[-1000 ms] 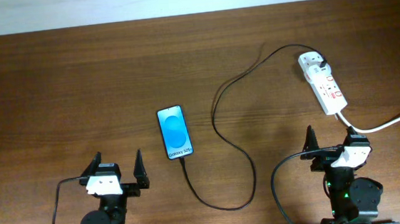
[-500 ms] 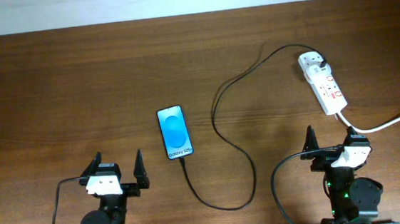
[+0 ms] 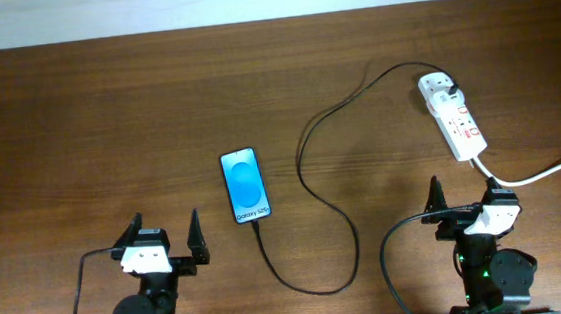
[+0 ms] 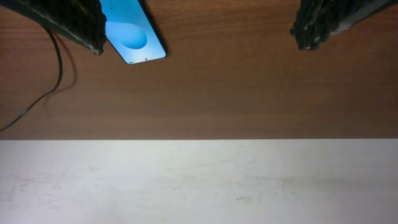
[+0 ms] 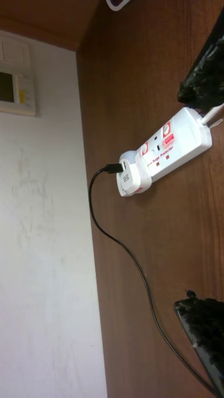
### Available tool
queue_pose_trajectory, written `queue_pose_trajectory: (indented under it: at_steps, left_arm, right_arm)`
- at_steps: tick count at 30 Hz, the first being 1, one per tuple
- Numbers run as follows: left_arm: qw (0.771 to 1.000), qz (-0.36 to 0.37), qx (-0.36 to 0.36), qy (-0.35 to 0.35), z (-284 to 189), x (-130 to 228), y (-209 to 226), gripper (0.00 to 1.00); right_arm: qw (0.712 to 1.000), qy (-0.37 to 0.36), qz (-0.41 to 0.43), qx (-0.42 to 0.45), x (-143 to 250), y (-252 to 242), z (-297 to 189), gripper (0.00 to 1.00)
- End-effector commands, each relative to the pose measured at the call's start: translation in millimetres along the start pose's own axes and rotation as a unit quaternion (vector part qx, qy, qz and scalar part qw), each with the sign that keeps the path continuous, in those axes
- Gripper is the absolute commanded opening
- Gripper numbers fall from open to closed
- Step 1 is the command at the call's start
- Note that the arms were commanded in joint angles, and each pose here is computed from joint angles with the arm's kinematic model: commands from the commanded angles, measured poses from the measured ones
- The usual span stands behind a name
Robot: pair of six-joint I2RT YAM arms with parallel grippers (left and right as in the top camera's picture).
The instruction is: Plug charger to phone and switch on socket
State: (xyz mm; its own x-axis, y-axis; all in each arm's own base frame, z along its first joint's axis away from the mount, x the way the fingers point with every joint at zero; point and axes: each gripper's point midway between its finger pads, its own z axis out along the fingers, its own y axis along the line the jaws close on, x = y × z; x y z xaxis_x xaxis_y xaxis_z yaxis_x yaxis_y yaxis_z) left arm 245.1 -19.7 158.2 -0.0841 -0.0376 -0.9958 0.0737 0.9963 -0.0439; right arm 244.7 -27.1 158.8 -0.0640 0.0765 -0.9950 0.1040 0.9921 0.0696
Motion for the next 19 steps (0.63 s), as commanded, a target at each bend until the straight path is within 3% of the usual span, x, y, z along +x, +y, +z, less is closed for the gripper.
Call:
queue_pose_trajectory:
  at_steps: [1, 19]
  left_arm:
    - [1.000, 0.008, 0.004, -0.001, 0.2, 1.9, -0.8, 0.99]
    - [1.000, 0.008, 0.004, 0.000, 0.2, 2.0, -0.8, 0.99]
  right_arm:
    - [1.000, 0.004, -0.004, -0.002, 3.4, 1.4, 0.2, 0.98]
    - [1.000, 0.004, -0.004, -0.002, 3.4, 1.4, 0.2, 0.98]
